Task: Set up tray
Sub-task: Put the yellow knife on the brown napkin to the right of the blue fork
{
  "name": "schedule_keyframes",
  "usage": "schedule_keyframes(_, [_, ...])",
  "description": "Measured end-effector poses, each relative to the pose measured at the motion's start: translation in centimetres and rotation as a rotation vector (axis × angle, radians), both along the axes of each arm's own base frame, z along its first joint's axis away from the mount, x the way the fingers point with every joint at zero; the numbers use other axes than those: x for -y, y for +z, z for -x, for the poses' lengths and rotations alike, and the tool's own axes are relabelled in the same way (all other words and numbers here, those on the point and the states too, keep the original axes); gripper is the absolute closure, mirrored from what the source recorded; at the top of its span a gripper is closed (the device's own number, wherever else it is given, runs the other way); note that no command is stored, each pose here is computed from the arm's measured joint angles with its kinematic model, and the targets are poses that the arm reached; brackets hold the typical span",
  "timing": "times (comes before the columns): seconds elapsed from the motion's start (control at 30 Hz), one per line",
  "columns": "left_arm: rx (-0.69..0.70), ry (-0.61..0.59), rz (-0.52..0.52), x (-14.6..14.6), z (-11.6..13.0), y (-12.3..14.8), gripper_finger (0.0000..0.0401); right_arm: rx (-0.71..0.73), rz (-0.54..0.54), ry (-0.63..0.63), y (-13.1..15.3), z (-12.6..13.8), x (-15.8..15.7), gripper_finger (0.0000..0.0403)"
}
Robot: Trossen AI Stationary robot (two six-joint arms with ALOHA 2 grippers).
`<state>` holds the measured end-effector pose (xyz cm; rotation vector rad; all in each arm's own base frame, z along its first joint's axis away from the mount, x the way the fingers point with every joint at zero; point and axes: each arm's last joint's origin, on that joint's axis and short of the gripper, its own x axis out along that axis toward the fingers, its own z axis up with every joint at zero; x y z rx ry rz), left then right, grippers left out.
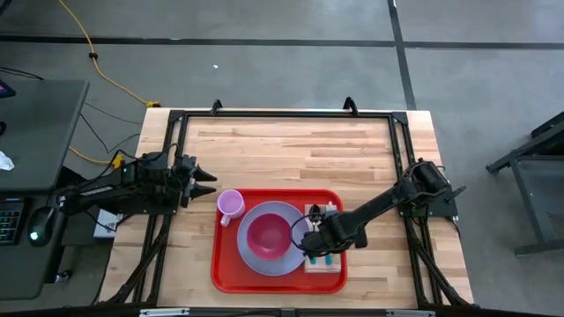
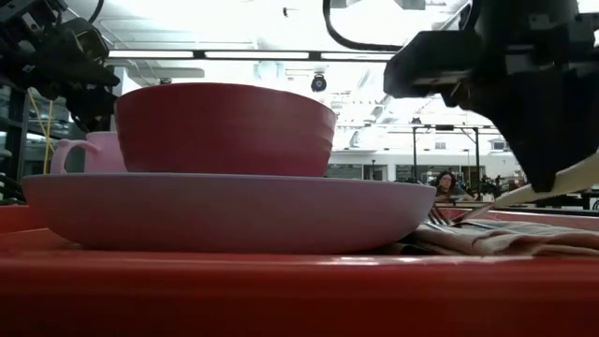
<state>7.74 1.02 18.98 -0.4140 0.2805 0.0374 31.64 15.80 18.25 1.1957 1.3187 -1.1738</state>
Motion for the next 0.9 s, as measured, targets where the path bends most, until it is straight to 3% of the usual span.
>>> schedule_keyframes(0.53, [0.001, -0.013, 0.022, 0.1, 0.0, 0.0, 0.0146, 0.036, -0.026, -0.001, -1.4, 0.1, 0.0, 0.0358])
schedule_keyframes(0.9, [0.002, -0.013, 0.023, 0.1, 0.0, 0.0, 0.0146, 0.042, -0.101, -0.018, -1.4, -0.2, -0.4, 0.0345])
